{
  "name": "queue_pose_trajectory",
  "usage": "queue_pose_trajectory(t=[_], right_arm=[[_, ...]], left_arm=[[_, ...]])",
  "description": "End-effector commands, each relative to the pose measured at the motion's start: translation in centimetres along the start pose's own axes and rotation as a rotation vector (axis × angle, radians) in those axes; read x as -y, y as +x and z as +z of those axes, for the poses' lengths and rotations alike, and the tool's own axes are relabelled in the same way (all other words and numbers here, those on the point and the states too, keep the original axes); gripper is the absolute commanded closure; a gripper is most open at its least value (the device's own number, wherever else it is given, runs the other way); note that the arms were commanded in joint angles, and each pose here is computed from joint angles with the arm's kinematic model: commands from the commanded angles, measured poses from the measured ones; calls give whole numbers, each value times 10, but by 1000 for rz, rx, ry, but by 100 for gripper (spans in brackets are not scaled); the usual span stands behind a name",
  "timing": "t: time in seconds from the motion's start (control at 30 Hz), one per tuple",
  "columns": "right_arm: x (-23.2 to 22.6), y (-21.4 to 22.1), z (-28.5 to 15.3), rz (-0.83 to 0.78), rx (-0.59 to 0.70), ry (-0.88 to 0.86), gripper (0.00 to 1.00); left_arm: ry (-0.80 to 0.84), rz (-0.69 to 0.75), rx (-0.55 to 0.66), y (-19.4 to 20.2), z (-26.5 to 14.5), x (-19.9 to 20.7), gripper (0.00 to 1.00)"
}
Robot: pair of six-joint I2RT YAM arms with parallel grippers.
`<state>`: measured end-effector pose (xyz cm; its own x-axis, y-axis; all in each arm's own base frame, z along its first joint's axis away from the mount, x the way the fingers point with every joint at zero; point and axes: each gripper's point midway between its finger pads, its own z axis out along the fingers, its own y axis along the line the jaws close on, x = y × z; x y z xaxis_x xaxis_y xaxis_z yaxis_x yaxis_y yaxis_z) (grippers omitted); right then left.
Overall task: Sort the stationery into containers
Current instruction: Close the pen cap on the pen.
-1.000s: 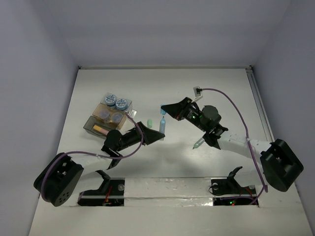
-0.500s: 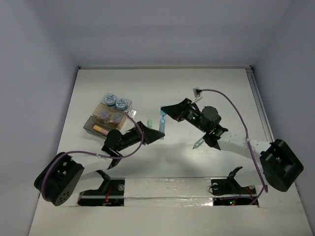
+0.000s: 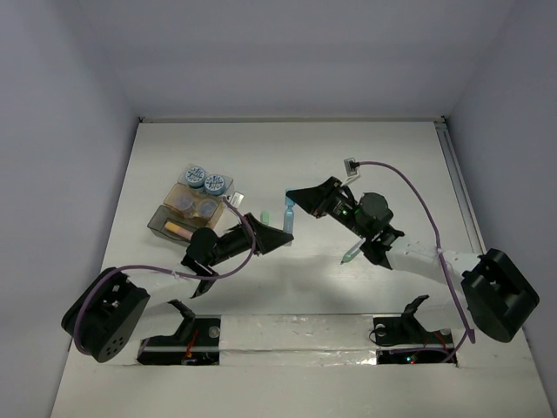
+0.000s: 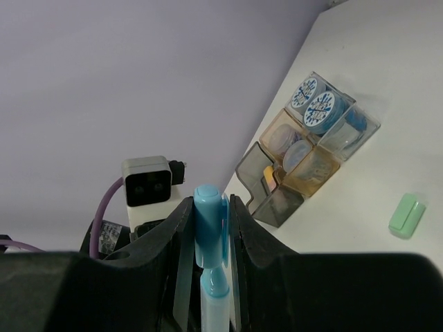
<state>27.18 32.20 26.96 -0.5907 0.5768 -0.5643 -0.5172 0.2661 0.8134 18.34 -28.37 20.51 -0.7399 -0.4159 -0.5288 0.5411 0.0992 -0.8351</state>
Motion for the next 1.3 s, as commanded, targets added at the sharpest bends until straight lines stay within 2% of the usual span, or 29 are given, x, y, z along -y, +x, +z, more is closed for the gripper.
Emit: queue_pose_trajectory(t=[0.0,0.33,0.6,1.27], right_arm=[[-25,-2,-6,-11,10,-101,100],[-51,6,-16,-49,2,-250,100],[-61,7,-21,-86,9,-300,100],[-63,1,-21,-103,32,-265,100]], left_arm=[[324,225,187,-47,-2,88,100],[429,217,233,-58,-10,118,100],[547,221,255,-63,-23,151,100],[567,211,230,-57,-27,160,100]])
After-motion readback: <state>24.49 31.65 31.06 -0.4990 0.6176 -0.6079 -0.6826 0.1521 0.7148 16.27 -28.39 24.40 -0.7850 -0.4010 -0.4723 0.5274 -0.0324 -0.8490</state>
